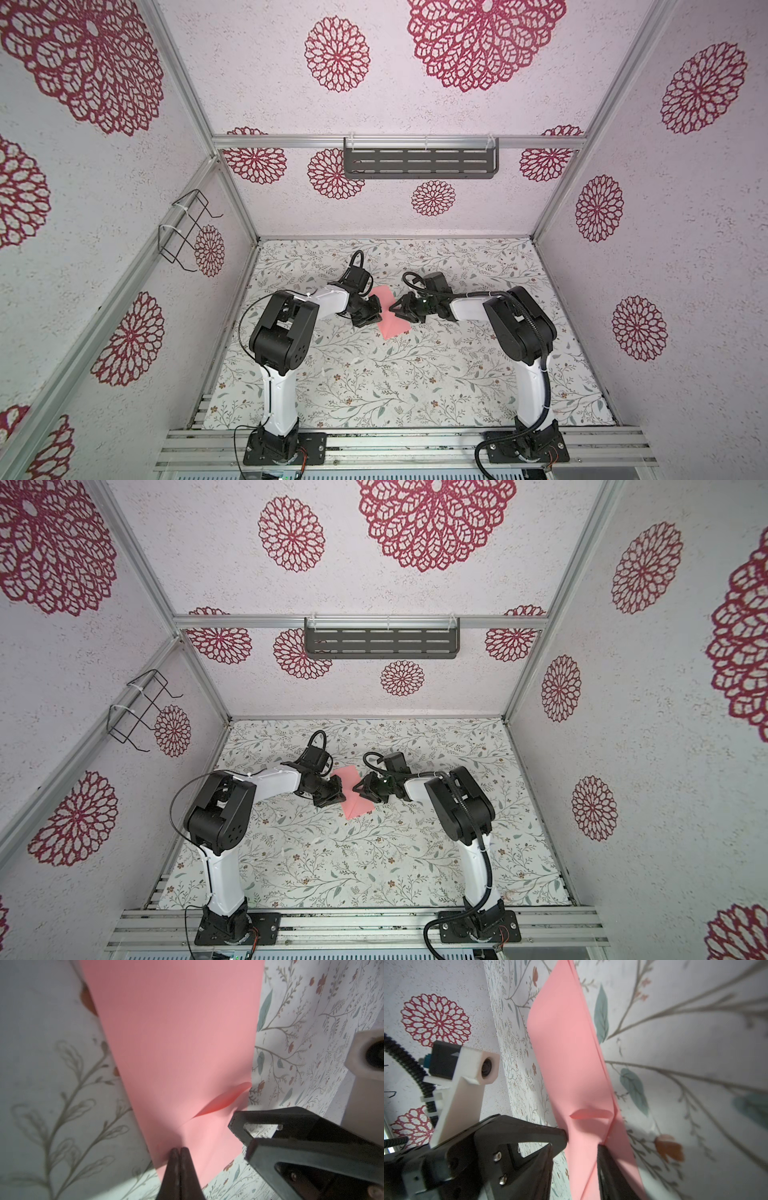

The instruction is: Fold a paper plane with a square sheet of paper (pick it up from the middle)

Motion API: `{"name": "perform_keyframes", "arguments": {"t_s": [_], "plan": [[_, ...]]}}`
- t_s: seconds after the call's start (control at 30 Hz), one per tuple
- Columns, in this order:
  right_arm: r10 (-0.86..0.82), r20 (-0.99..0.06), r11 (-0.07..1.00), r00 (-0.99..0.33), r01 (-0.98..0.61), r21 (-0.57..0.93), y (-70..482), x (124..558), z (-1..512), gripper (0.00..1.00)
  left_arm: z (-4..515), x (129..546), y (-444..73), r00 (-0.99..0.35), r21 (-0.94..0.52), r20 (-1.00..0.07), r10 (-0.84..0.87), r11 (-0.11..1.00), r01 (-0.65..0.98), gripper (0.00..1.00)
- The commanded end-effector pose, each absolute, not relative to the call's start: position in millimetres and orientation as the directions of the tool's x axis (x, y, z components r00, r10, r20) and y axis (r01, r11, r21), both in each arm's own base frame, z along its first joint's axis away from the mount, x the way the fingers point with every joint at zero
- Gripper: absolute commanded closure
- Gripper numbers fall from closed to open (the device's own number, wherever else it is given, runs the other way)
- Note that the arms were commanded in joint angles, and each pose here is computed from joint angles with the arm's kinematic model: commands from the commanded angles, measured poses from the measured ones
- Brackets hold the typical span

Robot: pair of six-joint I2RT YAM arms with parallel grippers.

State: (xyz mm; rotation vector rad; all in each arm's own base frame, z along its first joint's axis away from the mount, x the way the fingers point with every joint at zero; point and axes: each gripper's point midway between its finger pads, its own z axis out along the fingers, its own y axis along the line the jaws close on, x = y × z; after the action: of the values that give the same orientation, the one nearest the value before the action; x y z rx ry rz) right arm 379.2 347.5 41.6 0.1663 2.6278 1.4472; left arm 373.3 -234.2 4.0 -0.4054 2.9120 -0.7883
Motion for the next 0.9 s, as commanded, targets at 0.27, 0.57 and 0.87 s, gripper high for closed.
{"name": "perform_keyframes", "arguments": {"t_s": [0.27,0.57,0.87], "plan": [[0.188,0.025,0.486,-0.982,0.115,0.866,344.7,353.9,54.5,0.60,-61.2,318.7,-193.5,-0.936,-0.286,0.136,-0.325,0.892,-0.351,0.97],[0.176,0.028,0.470,-0.984,0.109,0.876,350.4,350.4,53.5,0.61,-48.8,327.4,-196.5,-0.934,-0.350,0.120,-0.337,0.866,-0.357,0.92],[0.172,-0.041,0.459,-0.984,0.044,0.887,354.5,362.3,63.4,0.64,39.4,380.5,-232.5,-0.953,-0.585,-0.036,-0.302,0.779,-0.225,0.85]]}}
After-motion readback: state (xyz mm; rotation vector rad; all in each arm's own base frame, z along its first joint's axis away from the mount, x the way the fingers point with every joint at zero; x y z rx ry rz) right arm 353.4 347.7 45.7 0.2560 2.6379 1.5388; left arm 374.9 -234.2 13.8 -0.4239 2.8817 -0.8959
